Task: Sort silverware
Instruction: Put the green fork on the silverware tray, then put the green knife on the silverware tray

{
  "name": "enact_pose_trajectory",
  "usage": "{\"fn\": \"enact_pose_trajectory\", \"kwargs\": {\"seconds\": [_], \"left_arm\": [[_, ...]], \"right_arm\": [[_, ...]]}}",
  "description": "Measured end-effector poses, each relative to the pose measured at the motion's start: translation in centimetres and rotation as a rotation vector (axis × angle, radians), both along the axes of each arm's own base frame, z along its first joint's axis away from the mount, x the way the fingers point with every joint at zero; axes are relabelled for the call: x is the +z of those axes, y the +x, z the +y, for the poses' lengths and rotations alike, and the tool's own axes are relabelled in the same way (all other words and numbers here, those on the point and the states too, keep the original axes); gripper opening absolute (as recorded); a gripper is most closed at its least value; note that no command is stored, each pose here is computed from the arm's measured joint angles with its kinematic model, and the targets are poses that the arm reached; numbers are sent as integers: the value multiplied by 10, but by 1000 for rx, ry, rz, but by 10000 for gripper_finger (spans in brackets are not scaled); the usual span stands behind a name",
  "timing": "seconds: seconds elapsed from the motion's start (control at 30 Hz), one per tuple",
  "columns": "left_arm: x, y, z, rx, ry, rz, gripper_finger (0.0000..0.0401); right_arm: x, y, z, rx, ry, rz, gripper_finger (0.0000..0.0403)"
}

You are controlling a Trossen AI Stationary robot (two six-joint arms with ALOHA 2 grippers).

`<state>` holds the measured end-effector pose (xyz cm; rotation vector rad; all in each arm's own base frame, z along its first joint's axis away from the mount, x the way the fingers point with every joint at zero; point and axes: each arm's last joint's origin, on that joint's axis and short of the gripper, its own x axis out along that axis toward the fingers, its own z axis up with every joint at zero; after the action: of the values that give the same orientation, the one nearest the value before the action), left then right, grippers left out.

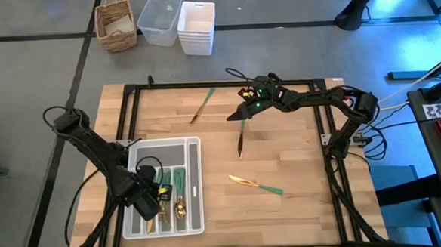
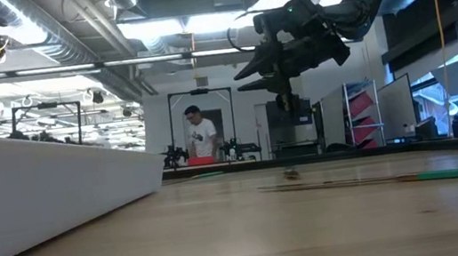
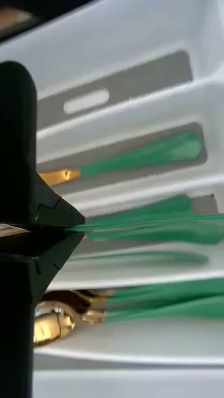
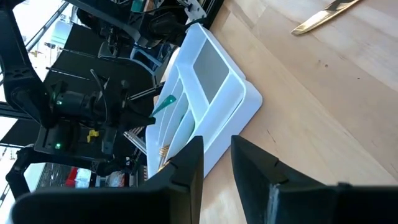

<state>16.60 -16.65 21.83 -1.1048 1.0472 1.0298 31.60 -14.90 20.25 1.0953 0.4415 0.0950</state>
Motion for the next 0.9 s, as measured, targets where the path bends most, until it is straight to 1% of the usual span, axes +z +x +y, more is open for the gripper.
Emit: {"fn": "enact_pose_trajectory", "kwargs": {"seconds": [0.13, 0.2, 0.43, 0.47, 0.53, 0.63, 0.8, 0.9], "left_arm": [[-6, 8, -5, 4, 0, -39, 1], [-12, 11, -9, 3, -1, -36, 1], [-44, 26, -26, 0, 14, -12, 1], [-48, 28, -28, -5, 12, -12, 3], [-54, 31, -31, -54, 6, -2, 10], [-60, 35, -34, -122, -30, 29, 33], [-62, 32, -35, -100, -53, 78, 99], [-55, 31, -33, -118, -81, 87, 127]], "right_arm": [[0, 0, 0, 0, 0, 0, 83], [0, 0, 0, -7, -3, 1, 83], [0, 0, 0, -8, -4, 2, 83], [0, 0, 0, -8, -3, 2, 83], [0, 0, 0, -8, -3, 2, 83], [0, 0, 0, -7, -3, 2, 83], [0, 0, 0, -7, -4, 1, 83], [0, 0, 0, -7, -3, 1, 83]]}}
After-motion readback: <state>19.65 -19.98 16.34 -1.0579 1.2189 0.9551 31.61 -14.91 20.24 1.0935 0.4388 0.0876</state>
